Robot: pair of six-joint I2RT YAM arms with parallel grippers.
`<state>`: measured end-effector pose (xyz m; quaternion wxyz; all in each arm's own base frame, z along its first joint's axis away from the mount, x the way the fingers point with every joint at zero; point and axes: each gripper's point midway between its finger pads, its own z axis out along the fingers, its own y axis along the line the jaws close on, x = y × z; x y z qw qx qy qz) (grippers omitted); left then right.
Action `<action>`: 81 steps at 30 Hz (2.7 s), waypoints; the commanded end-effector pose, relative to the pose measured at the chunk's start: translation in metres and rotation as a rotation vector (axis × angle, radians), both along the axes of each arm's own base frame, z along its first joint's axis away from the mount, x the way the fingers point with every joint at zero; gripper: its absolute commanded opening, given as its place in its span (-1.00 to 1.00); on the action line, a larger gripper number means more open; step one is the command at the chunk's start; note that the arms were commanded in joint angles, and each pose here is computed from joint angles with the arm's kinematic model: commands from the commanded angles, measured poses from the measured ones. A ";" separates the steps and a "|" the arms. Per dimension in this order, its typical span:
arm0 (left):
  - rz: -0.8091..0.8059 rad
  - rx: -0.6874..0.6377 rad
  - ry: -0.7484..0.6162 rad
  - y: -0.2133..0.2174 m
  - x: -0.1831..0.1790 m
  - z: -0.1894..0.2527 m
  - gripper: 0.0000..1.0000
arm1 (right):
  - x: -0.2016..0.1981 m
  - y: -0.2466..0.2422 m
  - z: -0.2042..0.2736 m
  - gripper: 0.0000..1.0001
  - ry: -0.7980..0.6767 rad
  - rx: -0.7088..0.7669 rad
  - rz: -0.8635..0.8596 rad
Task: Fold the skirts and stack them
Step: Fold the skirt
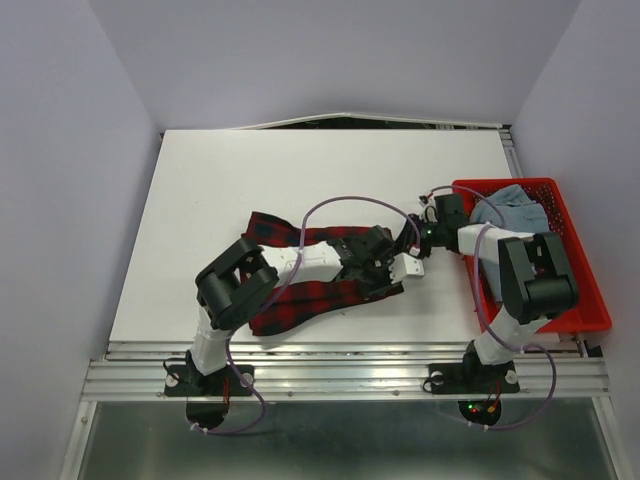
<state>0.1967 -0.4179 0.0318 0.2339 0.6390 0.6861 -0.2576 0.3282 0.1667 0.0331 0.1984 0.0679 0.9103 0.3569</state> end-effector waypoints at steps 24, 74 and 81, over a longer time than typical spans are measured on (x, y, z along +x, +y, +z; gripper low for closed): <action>-0.155 -0.016 -0.033 0.019 -0.010 -0.002 -0.97 | -0.046 0.013 0.085 -0.71 -0.033 0.259 0.152; 0.487 -0.003 0.205 0.189 0.071 0.069 -0.32 | -0.039 -0.017 -0.036 -0.85 0.161 -0.061 0.057; 0.700 0.108 0.246 0.227 0.125 0.019 -0.52 | -0.062 -0.004 -0.034 -0.83 0.153 0.003 0.140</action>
